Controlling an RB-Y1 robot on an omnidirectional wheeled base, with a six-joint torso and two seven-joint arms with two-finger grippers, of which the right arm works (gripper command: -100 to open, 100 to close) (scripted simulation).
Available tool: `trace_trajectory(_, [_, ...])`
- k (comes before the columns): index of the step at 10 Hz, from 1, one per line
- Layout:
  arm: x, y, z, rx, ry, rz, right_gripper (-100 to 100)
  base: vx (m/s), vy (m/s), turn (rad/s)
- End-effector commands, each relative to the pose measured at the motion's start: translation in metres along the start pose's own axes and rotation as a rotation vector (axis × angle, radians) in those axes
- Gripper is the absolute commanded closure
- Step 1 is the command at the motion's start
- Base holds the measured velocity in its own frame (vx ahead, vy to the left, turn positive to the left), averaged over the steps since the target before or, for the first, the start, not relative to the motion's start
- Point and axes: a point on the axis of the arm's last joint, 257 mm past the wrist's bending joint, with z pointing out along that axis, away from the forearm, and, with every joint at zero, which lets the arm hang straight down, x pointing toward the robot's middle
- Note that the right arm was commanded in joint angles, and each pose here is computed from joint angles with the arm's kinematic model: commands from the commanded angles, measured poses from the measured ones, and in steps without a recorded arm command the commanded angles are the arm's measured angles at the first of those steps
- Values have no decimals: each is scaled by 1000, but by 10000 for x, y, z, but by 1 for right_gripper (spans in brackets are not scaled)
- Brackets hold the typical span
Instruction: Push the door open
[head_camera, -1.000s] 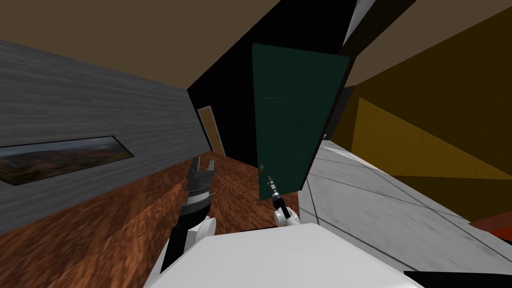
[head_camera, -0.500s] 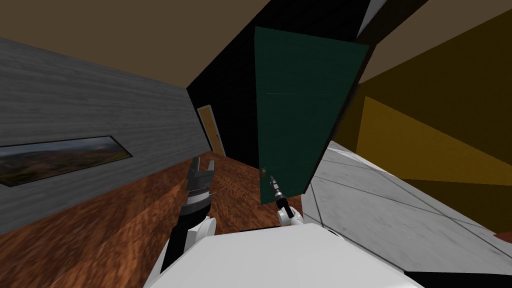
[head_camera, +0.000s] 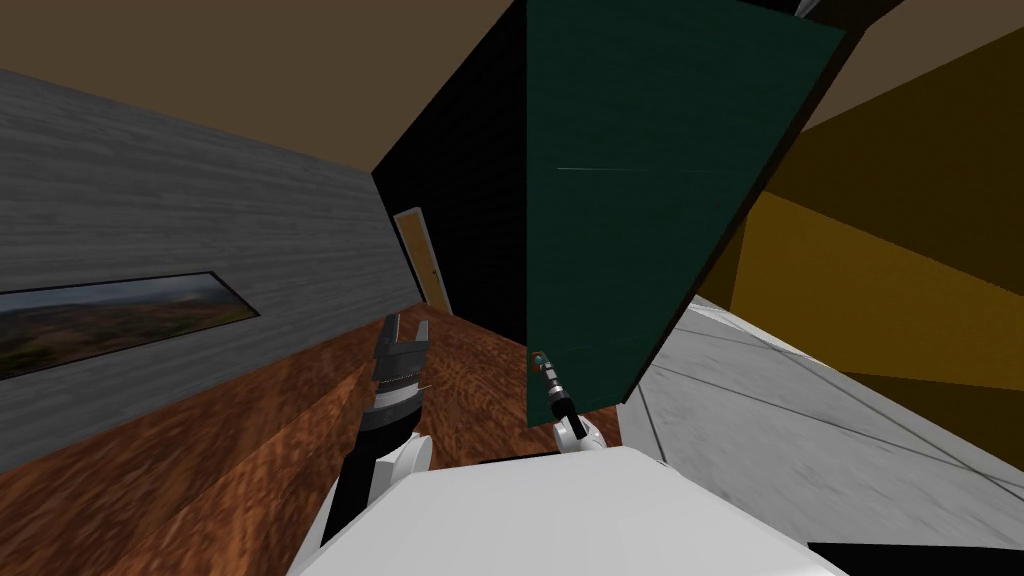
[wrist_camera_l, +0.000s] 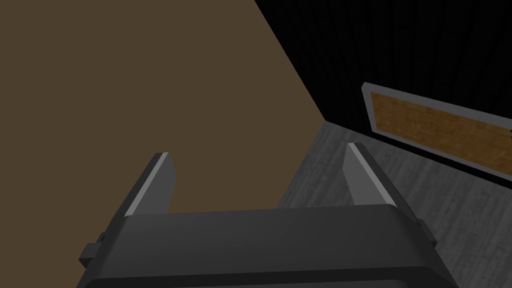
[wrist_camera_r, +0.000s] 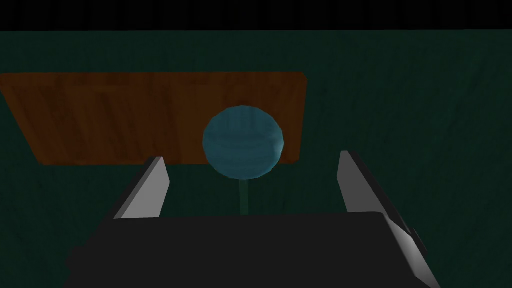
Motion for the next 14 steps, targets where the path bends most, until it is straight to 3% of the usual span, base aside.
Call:
trace_trajectory(1, [0,0,0,0,0,0,-100,103,27,-5])
trace_trajectory(2, [0,0,0,0,0,0,100,-21,-2,-3])
trace_trajectory(7, [0,0,0,0,0,0,100,-18,-5,3])
trace_trajectory(8, [-173,-20,-2,6,-26,-11,100,96,59,-40])
trace_trajectory(9, [-173,-20,-2,6,-26,-11,100,117,85,-40])
trace_trajectory(10, [-177,-149,-74,39,-26,-13,100,75,49,-7])
trace_trajectory(11, [-331,-19,5,8,-54,-16,100,135,74,-77])
trace_trajectory(14, [-445,-15,10,9,-77,-16,100,147,78,-50])
